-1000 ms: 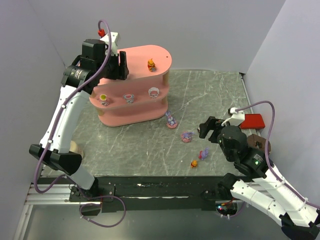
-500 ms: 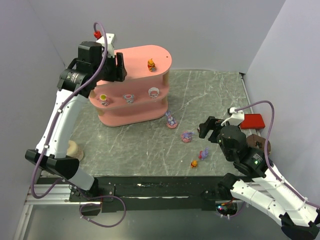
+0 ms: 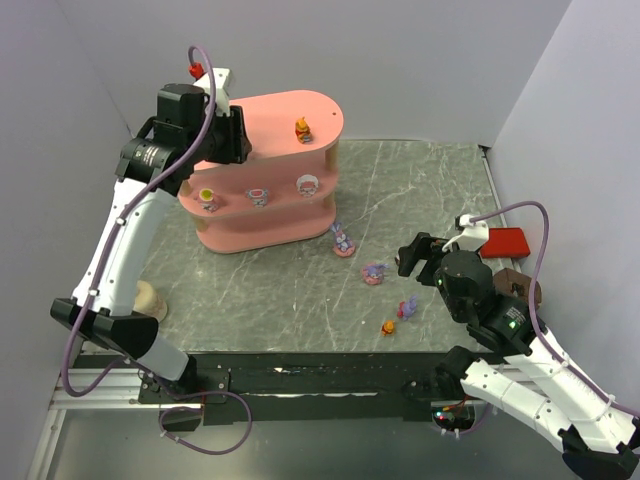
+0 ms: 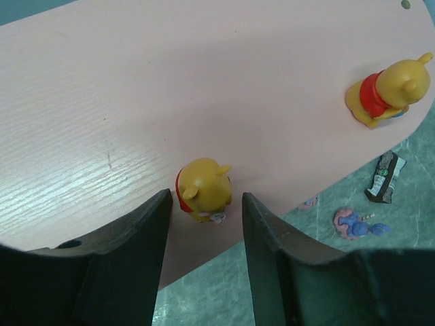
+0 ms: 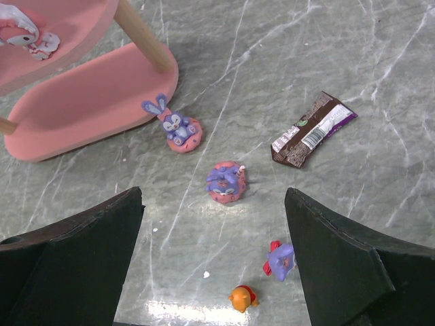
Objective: Place and organize the plastic toys onto the shelf
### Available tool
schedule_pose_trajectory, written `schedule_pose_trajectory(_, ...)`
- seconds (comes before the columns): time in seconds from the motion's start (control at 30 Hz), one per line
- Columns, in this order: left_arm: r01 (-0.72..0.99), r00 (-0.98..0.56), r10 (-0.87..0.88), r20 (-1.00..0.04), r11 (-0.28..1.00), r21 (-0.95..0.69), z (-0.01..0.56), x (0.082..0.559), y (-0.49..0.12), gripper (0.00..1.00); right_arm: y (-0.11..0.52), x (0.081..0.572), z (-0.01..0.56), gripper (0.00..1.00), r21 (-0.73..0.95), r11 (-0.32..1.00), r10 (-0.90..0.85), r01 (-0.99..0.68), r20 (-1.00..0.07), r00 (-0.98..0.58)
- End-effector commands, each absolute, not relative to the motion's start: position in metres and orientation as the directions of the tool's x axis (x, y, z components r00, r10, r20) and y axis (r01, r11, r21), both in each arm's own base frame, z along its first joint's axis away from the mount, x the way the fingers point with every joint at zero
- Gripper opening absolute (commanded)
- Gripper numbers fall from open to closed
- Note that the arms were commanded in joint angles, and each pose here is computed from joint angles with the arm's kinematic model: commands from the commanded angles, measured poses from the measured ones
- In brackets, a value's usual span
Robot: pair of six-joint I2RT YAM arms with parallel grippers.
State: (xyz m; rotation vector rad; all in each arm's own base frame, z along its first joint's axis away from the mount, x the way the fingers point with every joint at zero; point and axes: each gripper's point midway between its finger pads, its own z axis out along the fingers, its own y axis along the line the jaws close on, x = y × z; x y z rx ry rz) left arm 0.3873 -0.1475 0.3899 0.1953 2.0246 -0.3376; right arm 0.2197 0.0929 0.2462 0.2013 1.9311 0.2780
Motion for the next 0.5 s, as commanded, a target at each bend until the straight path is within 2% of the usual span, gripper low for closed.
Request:
schedule_pose_trajectory(0.0, 0.286, -0.441, -0.039, -0.897, 0.941, -0.182, 0.3968, 0.3931, -0.1517, 0.50, 0.0925, 0.2233, 0.2521, 0.92, 0.308, 0.951, 0.294, 0.014, -0.893, -0.339)
schedule_pose_trajectory(0.47, 0.291, -0.466, -0.062, -0.883, 0.931, -0.219, 0.3871, 0.3989, -0.1599, 0.44, 0.0915, 0.2239, 0.2502, 0.92, 0.302, 0.953, 0.290, 0.019, -0.895, -0.339)
